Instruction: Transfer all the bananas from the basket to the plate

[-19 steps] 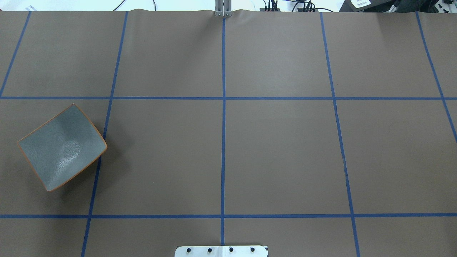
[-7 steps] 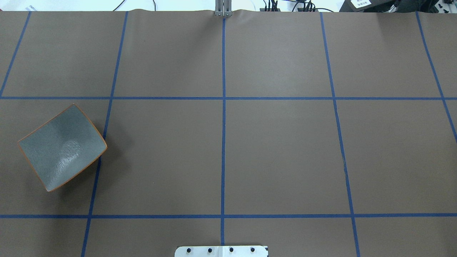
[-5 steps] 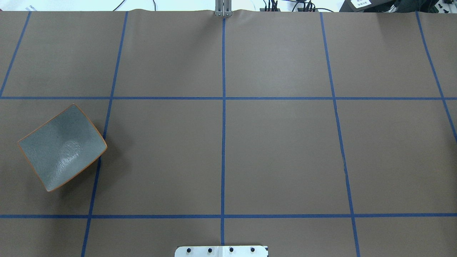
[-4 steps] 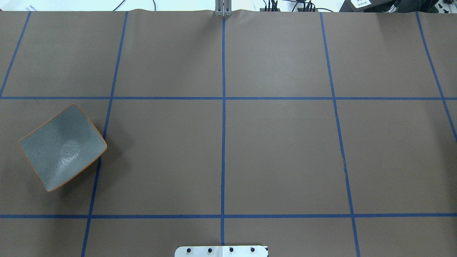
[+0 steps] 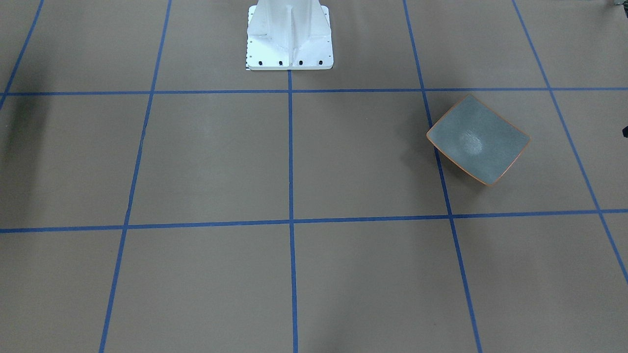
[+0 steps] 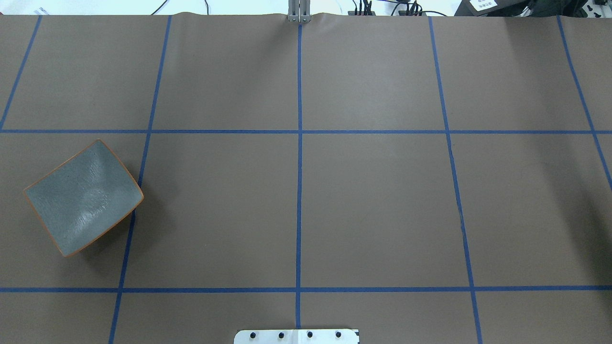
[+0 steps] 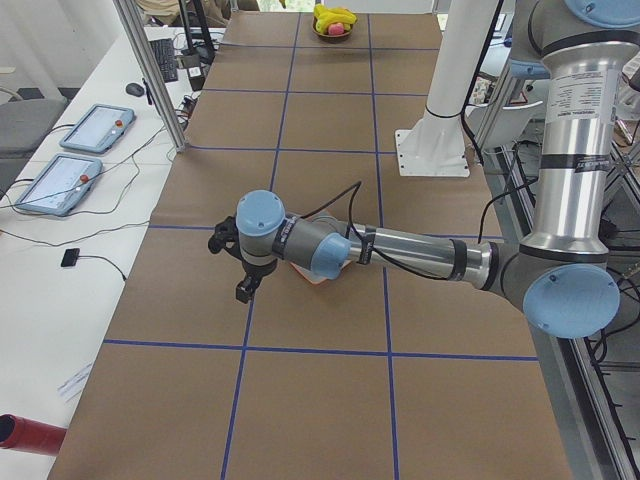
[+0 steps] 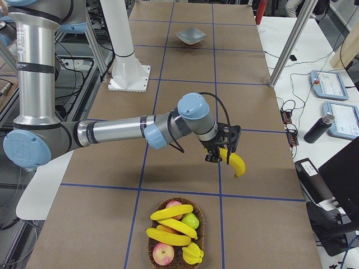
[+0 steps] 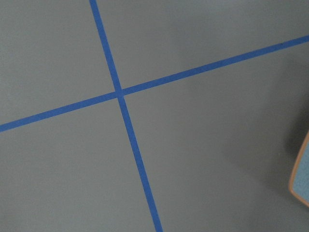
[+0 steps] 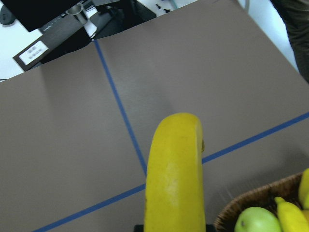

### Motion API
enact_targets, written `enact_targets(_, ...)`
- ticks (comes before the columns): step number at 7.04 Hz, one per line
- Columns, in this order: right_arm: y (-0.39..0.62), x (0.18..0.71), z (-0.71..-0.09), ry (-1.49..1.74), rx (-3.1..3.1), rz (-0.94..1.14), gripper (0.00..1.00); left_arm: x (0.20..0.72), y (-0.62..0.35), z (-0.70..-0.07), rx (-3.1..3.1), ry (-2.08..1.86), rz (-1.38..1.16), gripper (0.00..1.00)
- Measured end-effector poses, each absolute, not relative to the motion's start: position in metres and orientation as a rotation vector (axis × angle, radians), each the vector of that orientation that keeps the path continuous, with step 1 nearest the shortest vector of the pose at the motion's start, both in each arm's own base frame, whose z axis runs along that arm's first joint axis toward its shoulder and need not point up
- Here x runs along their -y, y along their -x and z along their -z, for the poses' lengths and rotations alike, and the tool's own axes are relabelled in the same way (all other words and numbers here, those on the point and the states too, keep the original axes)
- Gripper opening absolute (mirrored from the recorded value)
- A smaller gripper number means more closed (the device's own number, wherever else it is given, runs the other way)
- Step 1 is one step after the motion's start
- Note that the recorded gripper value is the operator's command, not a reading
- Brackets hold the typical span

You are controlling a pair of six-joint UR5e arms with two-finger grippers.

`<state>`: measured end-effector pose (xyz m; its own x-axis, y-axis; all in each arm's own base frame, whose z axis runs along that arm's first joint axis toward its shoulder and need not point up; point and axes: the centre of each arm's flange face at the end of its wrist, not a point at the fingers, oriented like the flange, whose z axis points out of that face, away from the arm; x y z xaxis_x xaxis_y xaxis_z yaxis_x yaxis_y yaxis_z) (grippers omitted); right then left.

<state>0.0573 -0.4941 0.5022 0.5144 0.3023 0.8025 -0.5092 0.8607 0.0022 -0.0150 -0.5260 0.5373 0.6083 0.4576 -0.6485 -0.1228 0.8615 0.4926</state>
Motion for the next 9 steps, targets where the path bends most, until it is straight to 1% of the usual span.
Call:
enact_targets(2, 0.001, 0.509, -0.431, -0.228, 0.995, -0.512, 0.0, 0.543, 0.012, -0.491, -0.878, -0.581, -0.395, 1.0)
enact_targets(3, 0.028, 0.511, -0.395, -0.237, 1.034, -0.493, 0.0, 0.543, 0.01, -0.477, -0.906, -0.64, -0.425, 1.0)
enact_targets(6, 0.14, 0.519, -0.285, -0.329, 1.127, -0.317, 0.0, 0.546, -0.037, -0.442, -0.991, -0.697, -0.512, 1.0)
enact_targets(7, 0.174, 0.517, -0.259, -0.343, 1.15, -0.306, 0.0, 0.552, -0.057, -0.424, -1.027, -0.678, -0.498, 1.0)
enact_targets(9, 0.226, 0.507, -0.218, -0.372, 1.198, -0.268, 0.0, 0.564, -0.083, -0.378, -1.125, -0.603, -0.362, 1.0)
